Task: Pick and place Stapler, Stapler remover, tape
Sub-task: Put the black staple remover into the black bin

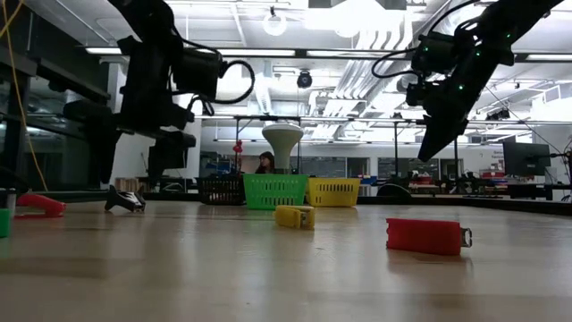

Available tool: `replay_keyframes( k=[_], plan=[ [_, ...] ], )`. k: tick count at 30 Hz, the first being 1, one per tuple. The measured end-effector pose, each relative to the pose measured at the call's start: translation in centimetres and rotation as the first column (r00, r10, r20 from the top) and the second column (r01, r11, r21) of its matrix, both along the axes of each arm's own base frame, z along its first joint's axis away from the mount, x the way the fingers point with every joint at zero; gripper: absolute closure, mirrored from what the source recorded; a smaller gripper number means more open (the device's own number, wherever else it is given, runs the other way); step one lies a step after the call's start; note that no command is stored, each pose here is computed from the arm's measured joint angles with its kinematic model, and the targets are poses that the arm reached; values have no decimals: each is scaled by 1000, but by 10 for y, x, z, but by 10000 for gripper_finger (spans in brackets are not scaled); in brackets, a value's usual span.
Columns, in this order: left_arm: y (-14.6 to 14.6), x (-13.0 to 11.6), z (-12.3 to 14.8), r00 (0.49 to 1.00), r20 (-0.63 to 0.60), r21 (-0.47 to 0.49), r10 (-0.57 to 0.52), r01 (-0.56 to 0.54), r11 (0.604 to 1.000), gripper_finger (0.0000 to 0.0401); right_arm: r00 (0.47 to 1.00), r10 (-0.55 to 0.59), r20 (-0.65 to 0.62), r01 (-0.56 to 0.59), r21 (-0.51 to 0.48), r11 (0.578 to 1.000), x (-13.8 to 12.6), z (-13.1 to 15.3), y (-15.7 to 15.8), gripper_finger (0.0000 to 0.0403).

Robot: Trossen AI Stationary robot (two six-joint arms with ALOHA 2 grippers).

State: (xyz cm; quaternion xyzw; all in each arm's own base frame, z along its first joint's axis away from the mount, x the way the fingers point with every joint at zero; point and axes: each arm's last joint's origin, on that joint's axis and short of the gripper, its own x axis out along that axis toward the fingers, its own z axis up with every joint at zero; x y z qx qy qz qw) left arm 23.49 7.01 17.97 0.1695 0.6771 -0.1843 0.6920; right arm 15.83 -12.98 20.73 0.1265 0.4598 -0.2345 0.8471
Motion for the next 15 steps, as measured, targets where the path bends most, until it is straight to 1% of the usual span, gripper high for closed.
replay_keyframes(
  k=[2, 7, 15],
  plan=[
    [1, 3, -4, 1000, 5, -8, 15, -15, 1000, 64, 1000, 0, 0, 0, 0, 1000, 0, 0, 0, 238],
    [1, 4, -12, 999, -38, -31, 22, -24, 999, 64, 1000, 19, -1, -19, -1, 1000, 2, 0, 3, 238],
    [2, 7, -21, 997, -79, -31, 21, -24, 999, 64, 999, 48, -6, -48, -6, 999, 7, 0, 9, 238]
  ],
)
